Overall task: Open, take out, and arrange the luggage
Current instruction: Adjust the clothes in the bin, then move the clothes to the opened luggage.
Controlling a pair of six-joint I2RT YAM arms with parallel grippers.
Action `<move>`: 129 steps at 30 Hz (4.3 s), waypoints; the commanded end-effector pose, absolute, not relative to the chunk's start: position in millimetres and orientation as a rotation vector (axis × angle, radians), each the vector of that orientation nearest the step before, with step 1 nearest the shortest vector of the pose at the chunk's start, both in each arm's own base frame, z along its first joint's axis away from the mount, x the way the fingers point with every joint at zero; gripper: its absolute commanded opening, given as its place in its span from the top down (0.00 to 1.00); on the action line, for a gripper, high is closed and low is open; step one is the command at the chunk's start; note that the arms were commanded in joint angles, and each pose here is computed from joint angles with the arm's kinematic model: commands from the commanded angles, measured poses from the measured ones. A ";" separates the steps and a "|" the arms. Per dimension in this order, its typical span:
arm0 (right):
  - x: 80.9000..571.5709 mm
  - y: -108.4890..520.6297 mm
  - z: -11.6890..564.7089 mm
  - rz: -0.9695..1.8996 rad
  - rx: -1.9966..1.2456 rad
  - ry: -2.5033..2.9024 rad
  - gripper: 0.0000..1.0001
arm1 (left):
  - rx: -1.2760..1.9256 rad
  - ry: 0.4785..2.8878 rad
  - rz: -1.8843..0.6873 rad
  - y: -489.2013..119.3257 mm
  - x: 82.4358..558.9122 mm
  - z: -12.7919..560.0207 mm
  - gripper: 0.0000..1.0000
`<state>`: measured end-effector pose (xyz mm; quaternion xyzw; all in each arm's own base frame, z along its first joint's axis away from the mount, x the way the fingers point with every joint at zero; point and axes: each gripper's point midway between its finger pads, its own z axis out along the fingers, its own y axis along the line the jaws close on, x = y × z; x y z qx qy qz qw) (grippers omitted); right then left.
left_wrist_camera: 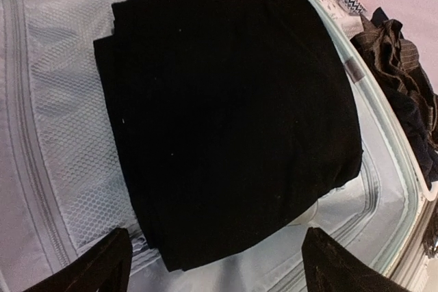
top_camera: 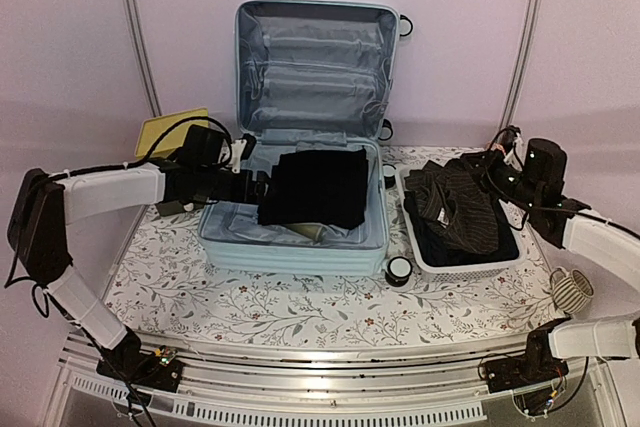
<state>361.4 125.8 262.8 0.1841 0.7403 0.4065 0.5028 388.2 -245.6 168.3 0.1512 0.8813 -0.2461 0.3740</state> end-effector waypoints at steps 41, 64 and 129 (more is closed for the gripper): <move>362.3 356.7 222.3 0.100 -1.557 1.500 0.28 | 0.457 1.901 -0.640 -211.9 322.7 251.5 0.02; 378.1 381.3 110.8 -0.157 -1.931 1.573 0.28 | 0.455 1.898 -0.656 -201.6 336.5 266.1 0.02; 209.5 367.0 194.6 0.278 -2.074 1.707 0.97 | 0.724 1.856 -0.843 -261.0 272.3 251.7 0.02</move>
